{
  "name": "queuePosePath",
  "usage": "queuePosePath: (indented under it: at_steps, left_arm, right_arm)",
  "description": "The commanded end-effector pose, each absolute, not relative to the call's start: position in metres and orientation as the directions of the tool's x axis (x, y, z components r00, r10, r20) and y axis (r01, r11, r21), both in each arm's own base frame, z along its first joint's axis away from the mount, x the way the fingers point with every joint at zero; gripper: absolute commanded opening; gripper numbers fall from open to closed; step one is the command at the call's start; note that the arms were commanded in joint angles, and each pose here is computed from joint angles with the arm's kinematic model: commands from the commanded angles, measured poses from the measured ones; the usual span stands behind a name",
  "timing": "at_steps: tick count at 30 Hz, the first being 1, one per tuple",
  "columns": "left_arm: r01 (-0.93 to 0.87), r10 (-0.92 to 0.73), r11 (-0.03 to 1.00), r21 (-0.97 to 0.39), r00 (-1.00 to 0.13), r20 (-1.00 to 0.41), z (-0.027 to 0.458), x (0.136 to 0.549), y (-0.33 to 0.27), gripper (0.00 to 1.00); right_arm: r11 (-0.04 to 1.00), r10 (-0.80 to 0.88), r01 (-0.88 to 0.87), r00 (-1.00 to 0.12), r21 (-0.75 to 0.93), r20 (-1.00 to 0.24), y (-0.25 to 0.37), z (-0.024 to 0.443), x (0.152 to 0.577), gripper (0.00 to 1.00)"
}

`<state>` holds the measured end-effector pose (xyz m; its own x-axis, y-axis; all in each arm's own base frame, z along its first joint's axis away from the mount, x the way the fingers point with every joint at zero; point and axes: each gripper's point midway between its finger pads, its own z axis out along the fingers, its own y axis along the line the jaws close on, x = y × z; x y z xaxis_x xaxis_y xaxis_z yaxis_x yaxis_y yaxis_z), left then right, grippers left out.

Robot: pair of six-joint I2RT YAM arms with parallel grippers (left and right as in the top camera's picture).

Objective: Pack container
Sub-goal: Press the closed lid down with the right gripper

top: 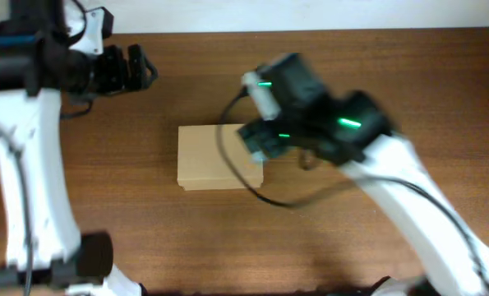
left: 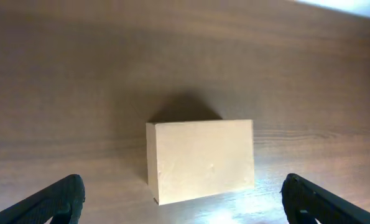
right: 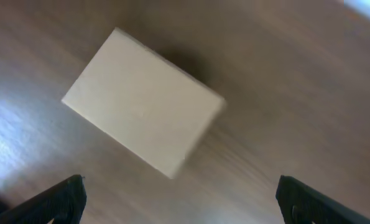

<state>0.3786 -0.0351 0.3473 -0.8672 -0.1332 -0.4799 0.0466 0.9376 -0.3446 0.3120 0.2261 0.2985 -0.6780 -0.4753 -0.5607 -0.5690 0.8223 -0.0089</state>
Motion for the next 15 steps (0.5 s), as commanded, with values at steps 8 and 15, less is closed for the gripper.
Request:
queuePosePath:
  at_steps: [8,15]
  left_arm:
    - [0.160,-0.051,0.965,-0.209,-0.666,-0.744,0.449,0.256,-0.035,1.00]
    - [0.150,-0.047,0.974,-0.173,-0.610,-0.791,0.454,0.191,-0.035,1.00]
  right_arm:
    - [0.814,-0.454,-0.568,-0.490,-0.123,-0.744,0.141,0.381,0.240,0.99]
    - [0.819,-0.430,-0.562,-0.468,-0.116,-0.772,0.111,0.358,0.191,0.99]
